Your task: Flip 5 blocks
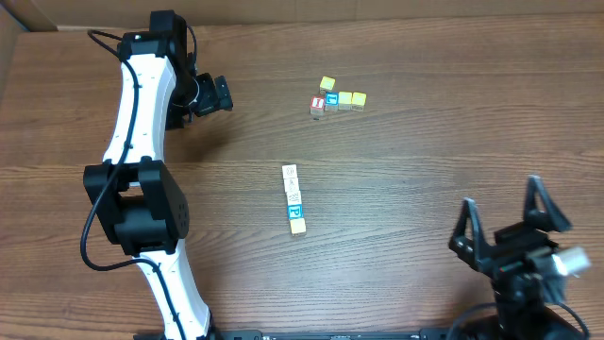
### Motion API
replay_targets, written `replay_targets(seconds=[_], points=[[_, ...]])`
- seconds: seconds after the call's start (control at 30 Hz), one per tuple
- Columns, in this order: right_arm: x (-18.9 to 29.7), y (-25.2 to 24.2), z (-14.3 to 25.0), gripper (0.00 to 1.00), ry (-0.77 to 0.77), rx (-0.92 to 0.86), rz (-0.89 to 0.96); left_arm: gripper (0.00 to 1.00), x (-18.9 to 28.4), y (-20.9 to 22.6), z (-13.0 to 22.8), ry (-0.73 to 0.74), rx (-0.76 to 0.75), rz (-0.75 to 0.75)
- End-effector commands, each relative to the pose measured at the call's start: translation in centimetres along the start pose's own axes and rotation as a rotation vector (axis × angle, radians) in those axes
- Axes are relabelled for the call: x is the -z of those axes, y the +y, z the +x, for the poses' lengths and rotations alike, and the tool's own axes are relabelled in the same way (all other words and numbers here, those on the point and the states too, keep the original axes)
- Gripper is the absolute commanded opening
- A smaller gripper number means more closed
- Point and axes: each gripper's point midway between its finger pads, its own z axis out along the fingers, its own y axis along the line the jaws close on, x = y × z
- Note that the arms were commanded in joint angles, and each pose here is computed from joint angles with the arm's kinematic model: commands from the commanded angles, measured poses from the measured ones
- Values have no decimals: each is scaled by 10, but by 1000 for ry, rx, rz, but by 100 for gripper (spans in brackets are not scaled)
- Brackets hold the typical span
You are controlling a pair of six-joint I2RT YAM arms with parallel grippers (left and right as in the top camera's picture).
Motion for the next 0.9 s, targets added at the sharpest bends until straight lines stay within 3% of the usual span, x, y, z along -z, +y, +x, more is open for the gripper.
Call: replay_targets(seconds=[0.0, 0.13, 0.5, 0.87], points=[[5, 1, 29, 100, 54, 40, -31, 100, -1, 2, -3, -4, -1, -5], [10, -5, 59, 100, 124, 39, -15, 100, -1, 2, -3, -4, -1, -5], [43, -19, 155, 100, 540, 63, 23, 100, -1, 2, -3, -4, -1, -5], [46, -20, 159, 100, 560, 103, 22, 100, -1, 2, -3, -4, -1, -5]])
